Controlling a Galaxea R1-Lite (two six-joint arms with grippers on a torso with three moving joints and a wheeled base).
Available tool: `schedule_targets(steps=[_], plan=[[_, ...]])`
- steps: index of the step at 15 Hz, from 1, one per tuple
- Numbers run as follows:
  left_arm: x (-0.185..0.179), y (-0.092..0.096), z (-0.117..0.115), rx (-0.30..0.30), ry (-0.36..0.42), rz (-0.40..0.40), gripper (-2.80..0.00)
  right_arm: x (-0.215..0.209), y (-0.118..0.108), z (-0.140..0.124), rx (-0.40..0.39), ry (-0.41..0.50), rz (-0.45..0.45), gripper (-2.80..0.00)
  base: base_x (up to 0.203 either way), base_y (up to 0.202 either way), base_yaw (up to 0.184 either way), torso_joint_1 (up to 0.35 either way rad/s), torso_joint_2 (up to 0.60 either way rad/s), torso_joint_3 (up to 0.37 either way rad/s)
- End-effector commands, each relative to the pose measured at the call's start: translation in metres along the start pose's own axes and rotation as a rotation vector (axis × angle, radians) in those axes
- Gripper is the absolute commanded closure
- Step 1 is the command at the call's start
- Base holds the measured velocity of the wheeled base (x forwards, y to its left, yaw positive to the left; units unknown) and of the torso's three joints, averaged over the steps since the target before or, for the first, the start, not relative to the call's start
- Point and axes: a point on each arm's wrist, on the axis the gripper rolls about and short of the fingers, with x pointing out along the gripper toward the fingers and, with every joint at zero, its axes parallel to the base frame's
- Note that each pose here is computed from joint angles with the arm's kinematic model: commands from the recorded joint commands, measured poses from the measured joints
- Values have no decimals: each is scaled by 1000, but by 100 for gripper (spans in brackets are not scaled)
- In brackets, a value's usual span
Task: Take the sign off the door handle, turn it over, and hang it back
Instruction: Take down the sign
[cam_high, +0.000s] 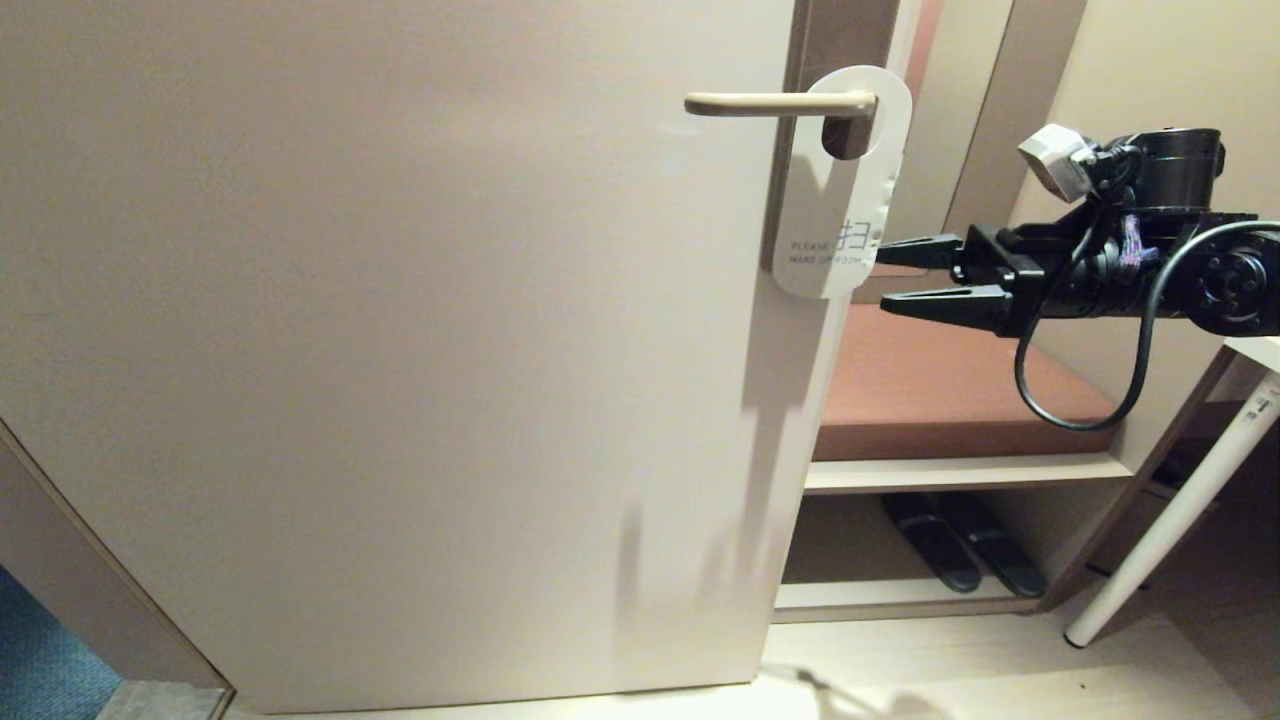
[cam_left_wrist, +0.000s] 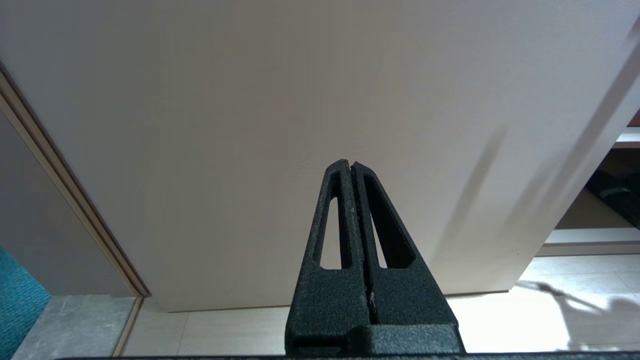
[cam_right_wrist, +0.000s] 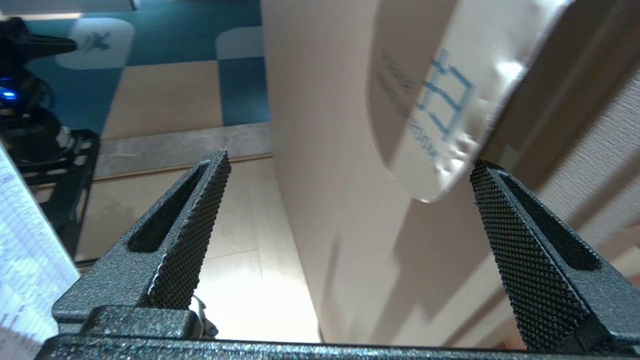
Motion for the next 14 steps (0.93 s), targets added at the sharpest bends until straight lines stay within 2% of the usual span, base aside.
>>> schedule_targets(steps=[1, 14], plan=[[0, 0, 0, 0, 1, 1, 0, 0, 1, 0, -3, -7, 19, -280, 0, 0, 0, 0, 0, 0], [0, 0, 0, 0, 1, 1, 0, 11, -9, 5, 5, -19, 48, -280, 0, 0, 0, 0, 0, 0]])
